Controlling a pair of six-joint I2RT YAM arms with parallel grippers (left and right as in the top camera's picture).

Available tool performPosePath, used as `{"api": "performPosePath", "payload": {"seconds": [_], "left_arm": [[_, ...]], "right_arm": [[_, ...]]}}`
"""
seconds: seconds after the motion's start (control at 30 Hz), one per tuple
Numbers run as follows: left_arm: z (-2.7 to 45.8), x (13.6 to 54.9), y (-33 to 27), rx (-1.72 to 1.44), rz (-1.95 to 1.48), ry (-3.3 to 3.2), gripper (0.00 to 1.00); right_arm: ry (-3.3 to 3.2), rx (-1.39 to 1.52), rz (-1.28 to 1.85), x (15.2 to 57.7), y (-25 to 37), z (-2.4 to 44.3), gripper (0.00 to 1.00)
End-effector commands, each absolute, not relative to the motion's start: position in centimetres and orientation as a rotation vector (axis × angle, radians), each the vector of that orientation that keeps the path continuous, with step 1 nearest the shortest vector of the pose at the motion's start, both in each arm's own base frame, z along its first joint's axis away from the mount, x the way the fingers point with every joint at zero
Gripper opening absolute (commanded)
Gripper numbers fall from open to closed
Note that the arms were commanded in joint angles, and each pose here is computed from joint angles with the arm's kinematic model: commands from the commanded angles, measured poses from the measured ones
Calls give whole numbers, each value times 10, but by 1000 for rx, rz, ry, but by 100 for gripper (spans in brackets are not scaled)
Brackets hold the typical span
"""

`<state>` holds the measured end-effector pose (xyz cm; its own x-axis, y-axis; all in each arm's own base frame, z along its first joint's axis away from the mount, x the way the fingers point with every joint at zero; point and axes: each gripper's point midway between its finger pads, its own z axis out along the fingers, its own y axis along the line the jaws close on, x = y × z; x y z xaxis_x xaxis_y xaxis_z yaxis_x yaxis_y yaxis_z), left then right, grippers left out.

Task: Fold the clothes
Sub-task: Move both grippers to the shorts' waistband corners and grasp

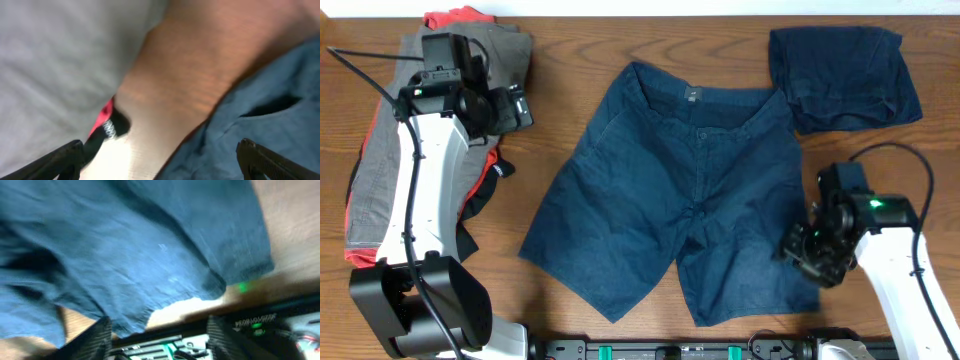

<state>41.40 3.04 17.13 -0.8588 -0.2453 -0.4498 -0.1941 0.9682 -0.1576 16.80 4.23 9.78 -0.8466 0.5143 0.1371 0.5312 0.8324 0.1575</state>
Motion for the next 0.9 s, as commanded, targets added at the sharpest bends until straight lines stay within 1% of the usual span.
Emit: {"api": "performPosePath", "payload": {"seconds": [0.0, 0.03, 0.1, 0.13, 0.23, 0.4, 0.47, 0.67, 0.87], "left_arm": [[182, 432, -8, -21, -293, 2566, 98], [184, 440, -14, 17, -295, 2535, 98], [185, 455, -29, 97, -291, 2484, 98], [183, 462, -39, 147, -290, 2463, 98], [169, 476, -67, 291, -288, 2435, 98], [123, 485, -114, 541, -289, 2441, 98], [103, 488, -132, 590, -305, 2448, 98], [68, 493, -170, 676, -333, 2435, 98], [39, 496, -187, 702, -339, 2443, 99]], "right_arm": [[-3134, -748, -291, 203, 34, 136, 70], [-3180, -727, -283, 211, 33, 146, 80], [-3259, -689, -269, 223, 30, 164, 97], [-3296, -662, -270, 229, 29, 172, 99], [-3370, -625, -222, 238, 22, 188, 99], [-3417, -593, -158, 245, 15, 192, 99], [-3435, -573, -161, 250, 16, 192, 99], [-3474, -573, -179, 261, 17, 195, 99], [-3498, -577, -192, 267, 17, 197, 99]]}}
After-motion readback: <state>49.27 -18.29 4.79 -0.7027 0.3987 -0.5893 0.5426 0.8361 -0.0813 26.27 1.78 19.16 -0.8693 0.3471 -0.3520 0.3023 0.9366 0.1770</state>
